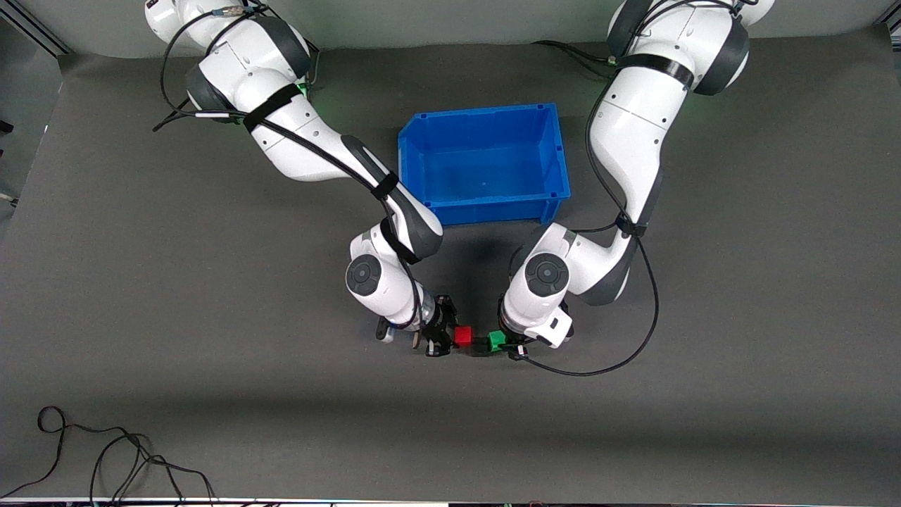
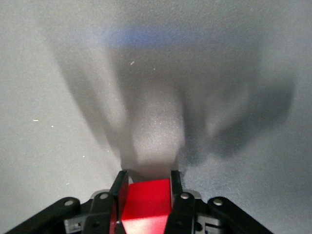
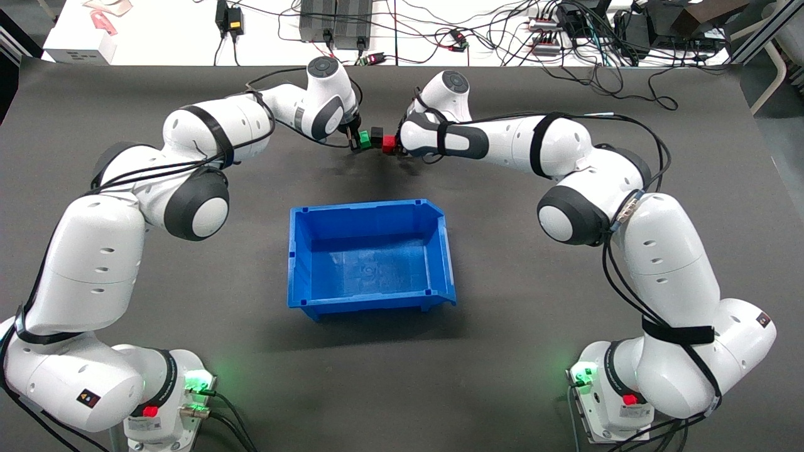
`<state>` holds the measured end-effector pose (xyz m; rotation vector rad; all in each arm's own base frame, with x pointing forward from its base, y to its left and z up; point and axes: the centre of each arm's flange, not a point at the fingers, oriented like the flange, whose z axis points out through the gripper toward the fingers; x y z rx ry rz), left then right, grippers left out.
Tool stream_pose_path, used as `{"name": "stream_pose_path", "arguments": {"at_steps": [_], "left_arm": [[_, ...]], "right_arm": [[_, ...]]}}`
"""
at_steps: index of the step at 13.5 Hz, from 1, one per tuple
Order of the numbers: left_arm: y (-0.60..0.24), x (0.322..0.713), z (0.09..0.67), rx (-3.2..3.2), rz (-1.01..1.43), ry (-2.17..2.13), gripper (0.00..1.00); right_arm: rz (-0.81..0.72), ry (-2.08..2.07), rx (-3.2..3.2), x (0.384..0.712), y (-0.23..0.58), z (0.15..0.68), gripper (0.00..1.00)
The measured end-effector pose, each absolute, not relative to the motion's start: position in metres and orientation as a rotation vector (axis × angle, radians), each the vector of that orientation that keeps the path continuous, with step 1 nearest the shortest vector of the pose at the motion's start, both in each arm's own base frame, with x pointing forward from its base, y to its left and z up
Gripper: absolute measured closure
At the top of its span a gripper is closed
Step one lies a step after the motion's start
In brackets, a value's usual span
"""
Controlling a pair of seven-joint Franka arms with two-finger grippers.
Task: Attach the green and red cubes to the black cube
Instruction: 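Press the red and green cubes against the black cube's sides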
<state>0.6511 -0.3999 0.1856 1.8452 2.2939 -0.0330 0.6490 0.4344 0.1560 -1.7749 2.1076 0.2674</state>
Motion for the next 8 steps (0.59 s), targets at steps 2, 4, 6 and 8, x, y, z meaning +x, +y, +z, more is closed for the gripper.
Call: {"name": "stream_pose_path", "arguments": {"at_steps": [2, 4, 6, 8], "left_arm": [[-0.3998, 0.6515, 0.1859, 1.845, -0.032, 2.293, 0.61], [-0.3999, 0.6515, 0.1861, 1.845, -0.031, 2.292, 0.61], [-0.4007, 0.6516, 0.1868, 1.859, -0.015, 2.281, 0.57], [-0.4015, 0.652, 0.1881, 1.871, 0.002, 2.269, 0.33]], "right_arm": [[0.267, 2.108, -1.775, 0.649, 0.4344, 0.156, 0.61], [0.267, 2.108, -1.775, 0.649, 0.4344, 0.156, 0.61], [0.267, 2.108, -1.775, 0.649, 0.4345, 0.156, 0.61], [0.267, 2.107, -1.775, 0.649, 0.4345, 0.156, 0.61]]}}
